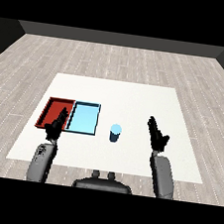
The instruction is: Pick the blue can and put it in the blue box
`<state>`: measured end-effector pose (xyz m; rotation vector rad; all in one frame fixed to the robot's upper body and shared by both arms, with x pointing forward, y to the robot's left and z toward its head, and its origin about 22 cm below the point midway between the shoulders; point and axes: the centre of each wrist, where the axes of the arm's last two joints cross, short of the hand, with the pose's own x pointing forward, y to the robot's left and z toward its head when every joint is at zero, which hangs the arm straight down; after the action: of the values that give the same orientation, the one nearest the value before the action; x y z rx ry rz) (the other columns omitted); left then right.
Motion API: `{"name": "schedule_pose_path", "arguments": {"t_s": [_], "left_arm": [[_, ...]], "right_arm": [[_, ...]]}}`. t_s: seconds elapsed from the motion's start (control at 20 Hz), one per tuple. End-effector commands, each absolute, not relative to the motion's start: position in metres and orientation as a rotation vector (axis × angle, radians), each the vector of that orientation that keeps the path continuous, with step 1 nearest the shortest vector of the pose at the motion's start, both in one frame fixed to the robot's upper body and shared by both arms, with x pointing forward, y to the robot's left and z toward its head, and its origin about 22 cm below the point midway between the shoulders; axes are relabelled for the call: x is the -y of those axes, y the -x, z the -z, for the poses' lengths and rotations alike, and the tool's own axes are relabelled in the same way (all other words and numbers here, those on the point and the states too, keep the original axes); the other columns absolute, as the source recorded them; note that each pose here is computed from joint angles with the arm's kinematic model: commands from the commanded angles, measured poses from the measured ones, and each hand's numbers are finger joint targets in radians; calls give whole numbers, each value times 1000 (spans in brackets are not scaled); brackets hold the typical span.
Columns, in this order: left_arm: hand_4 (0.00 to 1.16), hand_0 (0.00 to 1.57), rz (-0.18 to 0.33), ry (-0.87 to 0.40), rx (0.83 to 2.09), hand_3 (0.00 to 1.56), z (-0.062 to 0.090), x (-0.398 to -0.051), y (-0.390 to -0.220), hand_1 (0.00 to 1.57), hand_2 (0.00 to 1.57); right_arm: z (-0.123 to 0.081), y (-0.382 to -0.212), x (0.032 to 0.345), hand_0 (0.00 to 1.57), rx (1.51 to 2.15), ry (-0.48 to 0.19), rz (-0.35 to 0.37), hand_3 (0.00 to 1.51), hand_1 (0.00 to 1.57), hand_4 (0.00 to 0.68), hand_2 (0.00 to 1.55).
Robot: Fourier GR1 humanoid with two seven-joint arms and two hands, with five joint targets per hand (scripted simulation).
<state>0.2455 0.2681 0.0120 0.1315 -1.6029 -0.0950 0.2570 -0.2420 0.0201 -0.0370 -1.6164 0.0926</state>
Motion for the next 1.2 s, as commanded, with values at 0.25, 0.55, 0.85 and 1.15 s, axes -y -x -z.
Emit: {"name": "schedule_pose_path", "arguments": {"t_s": [0.25,0.55,0.85,1.15], "left_arm": [[0,0,90,-86,1605,0,-20,-239,-250,0,0],[0,0,12,61,2033,0,-14,-252,-244,0,0],[0,0,27,79,2045,0,-39,-249,-243,0,0],[0,0,12,55,2050,0,-34,-281,-238,0,0]], "right_arm": [[-17,-246,220,0,1612,74,-65,0,0,0,0],[-26,-232,195,0,1847,-192,-24,0,0,0,0],[-20,-249,194,0,1831,-177,-12,0,0,0,0],[-22,-259,194,0,1835,-212,-28,0,0,0,0]]}}
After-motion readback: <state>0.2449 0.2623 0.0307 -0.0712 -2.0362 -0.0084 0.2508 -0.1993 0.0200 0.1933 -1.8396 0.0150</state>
